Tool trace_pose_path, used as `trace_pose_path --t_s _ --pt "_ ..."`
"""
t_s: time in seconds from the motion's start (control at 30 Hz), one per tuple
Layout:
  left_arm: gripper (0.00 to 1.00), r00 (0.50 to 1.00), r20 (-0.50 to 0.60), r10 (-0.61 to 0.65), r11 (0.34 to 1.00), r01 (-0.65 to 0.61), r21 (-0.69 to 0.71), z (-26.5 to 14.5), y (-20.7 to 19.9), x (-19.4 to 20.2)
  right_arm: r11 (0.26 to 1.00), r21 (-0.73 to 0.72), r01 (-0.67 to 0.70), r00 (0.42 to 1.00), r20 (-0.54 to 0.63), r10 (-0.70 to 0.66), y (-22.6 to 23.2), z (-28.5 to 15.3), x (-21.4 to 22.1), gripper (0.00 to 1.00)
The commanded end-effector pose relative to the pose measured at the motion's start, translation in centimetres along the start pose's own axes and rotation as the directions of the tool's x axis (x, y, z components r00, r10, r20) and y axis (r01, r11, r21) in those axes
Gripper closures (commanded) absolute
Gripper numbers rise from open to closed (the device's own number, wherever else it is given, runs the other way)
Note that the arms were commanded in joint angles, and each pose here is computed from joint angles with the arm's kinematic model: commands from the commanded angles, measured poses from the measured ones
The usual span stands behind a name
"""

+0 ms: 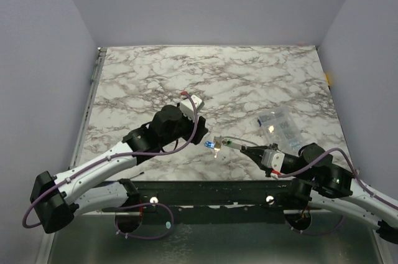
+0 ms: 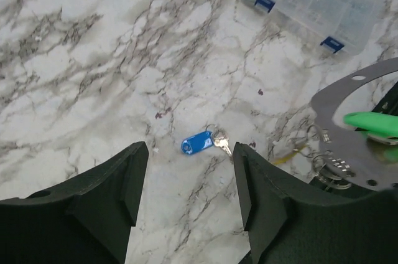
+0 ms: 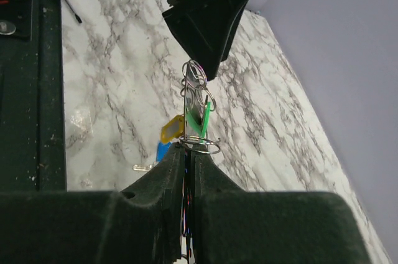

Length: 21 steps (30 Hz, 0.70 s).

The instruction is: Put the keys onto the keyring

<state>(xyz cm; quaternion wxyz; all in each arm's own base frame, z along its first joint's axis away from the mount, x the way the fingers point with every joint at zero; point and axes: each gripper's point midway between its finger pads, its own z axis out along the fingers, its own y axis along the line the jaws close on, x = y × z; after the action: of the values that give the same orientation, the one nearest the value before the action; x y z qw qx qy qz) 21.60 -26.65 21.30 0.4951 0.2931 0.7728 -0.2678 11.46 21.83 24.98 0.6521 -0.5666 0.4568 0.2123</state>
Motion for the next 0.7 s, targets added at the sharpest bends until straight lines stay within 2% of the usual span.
trace_pose_path --t_s 0.0,0.13,0.3,0.43,0.57,0.67 --pt "0.39 0.974 -0.135 -0.182 0.973 0.159 -0.165 0.8 1.8 4.0 0.998 0.043 0.036 0.999 -0.034 -0.035 -1.5 -1.9 -0.7 0.98" --pt "0.39 0.969 -0.194 -0.153 0.982 0.128 -0.139 1.5 1.5 5.7 0.997 0.061 0.048 0.998 -0.053 -0.044 -1.8 -3.4 -0.5 0.98" --pt "0.38 0.961 -0.267 -0.072 0.997 0.064 -0.041 3.1 0.3 7.3 0.996 0.079 0.029 0.995 -0.093 -0.022 -2.0 -5.0 0.1 0.98" --pt "0.43 0.953 -0.297 -0.053 0.998 0.037 -0.059 5.1 0.6 8.1 0.998 0.068 0.014 0.991 -0.135 -0.004 -1.7 -5.7 0.8 0.98" --pt "0.49 0.939 -0.318 -0.129 0.987 0.091 -0.132 7.1 -0.1 8.2 0.997 0.083 0.006 0.986 -0.164 0.008 -1.8 -6.6 1.2 0.98" --pt "0.50 0.928 -0.346 -0.139 0.977 0.072 -0.199 8.0 -1.5 9.1 0.996 0.092 -0.001 0.986 -0.163 0.016 -1.8 -7.1 1.3 0.98"
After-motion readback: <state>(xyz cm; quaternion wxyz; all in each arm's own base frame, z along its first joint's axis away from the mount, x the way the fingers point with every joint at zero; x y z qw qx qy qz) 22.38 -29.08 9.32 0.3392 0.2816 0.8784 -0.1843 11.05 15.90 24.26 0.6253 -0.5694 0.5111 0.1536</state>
